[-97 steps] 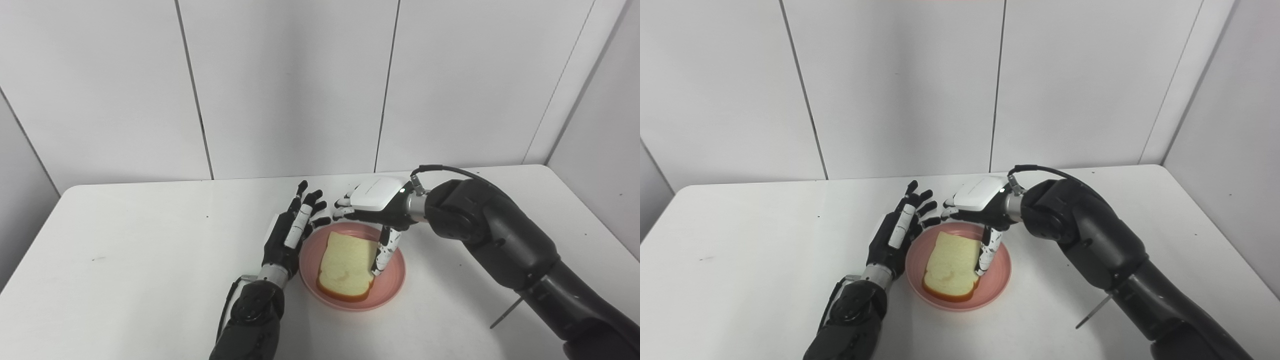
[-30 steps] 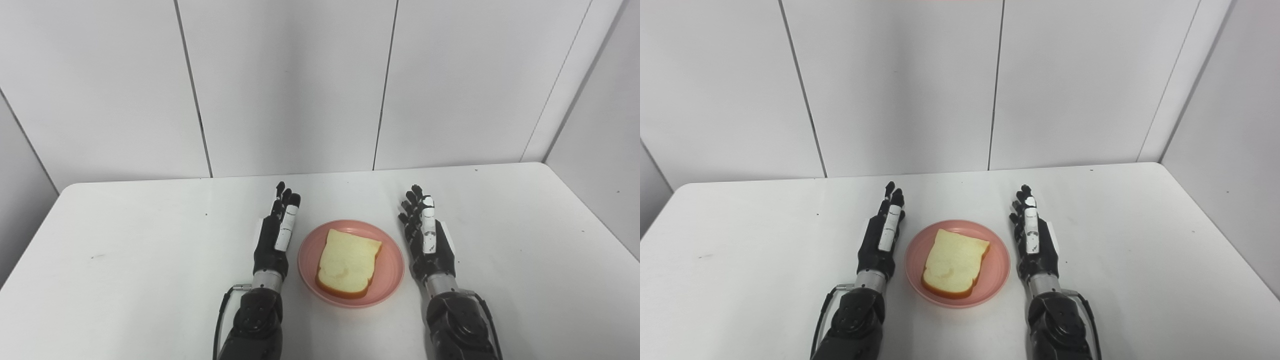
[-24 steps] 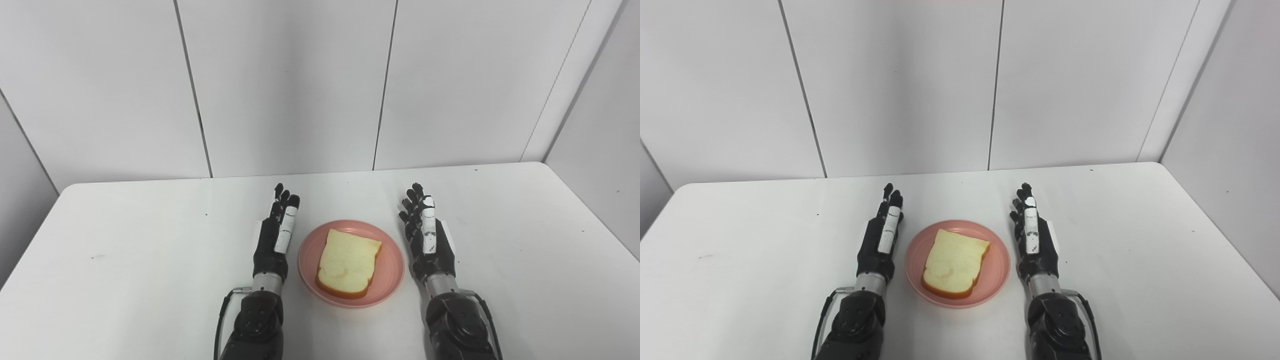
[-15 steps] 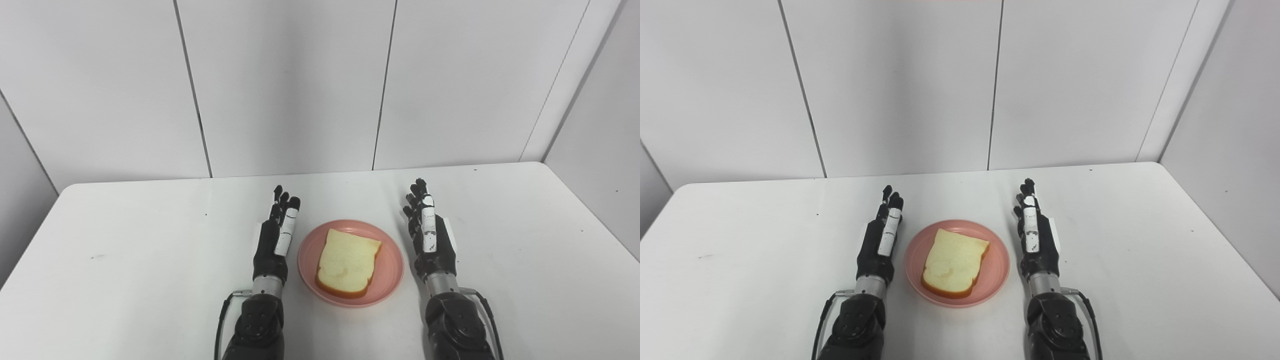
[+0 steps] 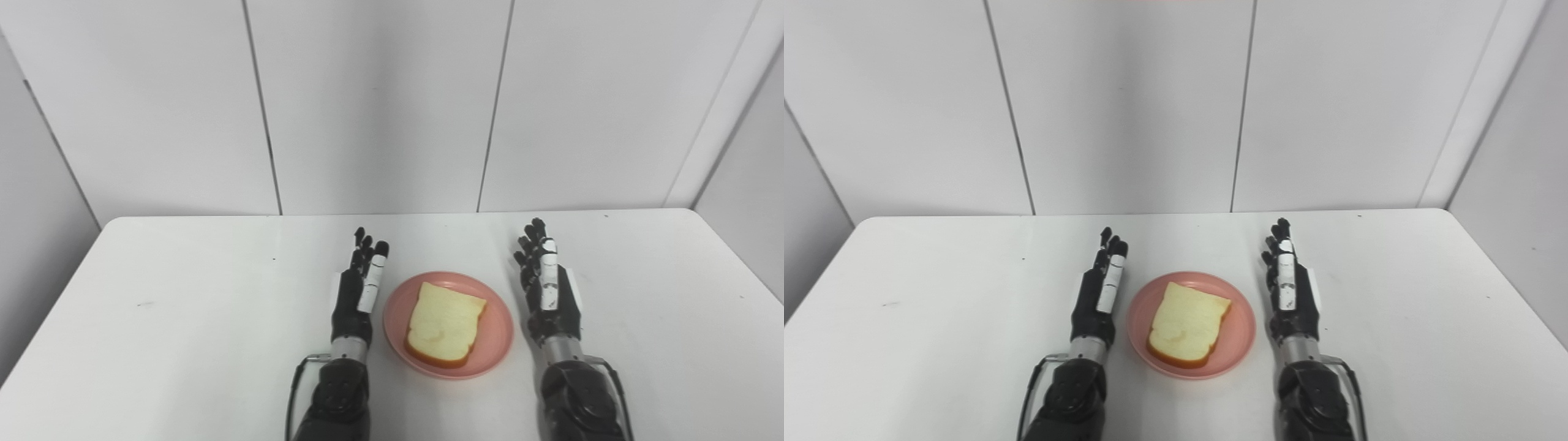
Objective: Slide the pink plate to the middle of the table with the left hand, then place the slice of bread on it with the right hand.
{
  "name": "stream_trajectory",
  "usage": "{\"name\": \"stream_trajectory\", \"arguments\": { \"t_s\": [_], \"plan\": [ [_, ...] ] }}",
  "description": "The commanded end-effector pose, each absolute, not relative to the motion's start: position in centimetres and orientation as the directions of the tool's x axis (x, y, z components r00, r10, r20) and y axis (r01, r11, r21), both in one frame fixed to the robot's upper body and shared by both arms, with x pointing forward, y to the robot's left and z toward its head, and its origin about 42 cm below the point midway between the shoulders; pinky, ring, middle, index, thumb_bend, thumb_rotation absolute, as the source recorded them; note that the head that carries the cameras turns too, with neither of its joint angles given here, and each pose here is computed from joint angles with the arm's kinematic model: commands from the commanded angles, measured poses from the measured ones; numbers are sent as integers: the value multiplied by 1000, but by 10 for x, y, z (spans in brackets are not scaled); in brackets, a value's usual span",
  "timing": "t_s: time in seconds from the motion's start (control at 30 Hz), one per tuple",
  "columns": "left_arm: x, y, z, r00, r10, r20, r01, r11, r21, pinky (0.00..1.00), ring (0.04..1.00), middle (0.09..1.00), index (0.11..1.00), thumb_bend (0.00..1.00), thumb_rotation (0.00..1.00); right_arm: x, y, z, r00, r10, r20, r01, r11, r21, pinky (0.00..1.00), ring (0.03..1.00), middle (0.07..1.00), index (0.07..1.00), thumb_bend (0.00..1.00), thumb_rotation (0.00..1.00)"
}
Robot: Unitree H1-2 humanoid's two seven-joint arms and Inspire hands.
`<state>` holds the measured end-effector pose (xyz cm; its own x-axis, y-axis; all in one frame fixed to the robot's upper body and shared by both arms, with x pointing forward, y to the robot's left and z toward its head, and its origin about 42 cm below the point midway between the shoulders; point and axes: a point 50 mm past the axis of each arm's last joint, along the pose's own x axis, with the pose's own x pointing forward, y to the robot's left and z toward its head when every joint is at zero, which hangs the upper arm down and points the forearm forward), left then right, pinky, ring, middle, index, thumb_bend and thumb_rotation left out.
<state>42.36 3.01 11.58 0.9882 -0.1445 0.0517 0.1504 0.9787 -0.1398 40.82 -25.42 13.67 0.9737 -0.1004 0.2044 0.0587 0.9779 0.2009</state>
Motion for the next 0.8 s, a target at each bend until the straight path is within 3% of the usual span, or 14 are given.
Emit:
{"name": "stream_trajectory", "arguments": {
  "t_s": [0.0, 0.77],
  "plan": [
    [417, 28, 100, 990, -135, -33, 129, 981, -148, 1000, 1000, 1000, 1000, 829, 839, 396, -261, 117, 979, -109, 169, 76, 978, 194, 1000, 1000, 1000, 1000, 938, 982],
    [412, 32, 97, 990, -134, -31, 129, 984, -126, 1000, 1000, 1000, 1000, 819, 857, 390, -254, 113, 982, -118, 148, 89, 978, 191, 1000, 1000, 1000, 988, 926, 976]
  ]
}}
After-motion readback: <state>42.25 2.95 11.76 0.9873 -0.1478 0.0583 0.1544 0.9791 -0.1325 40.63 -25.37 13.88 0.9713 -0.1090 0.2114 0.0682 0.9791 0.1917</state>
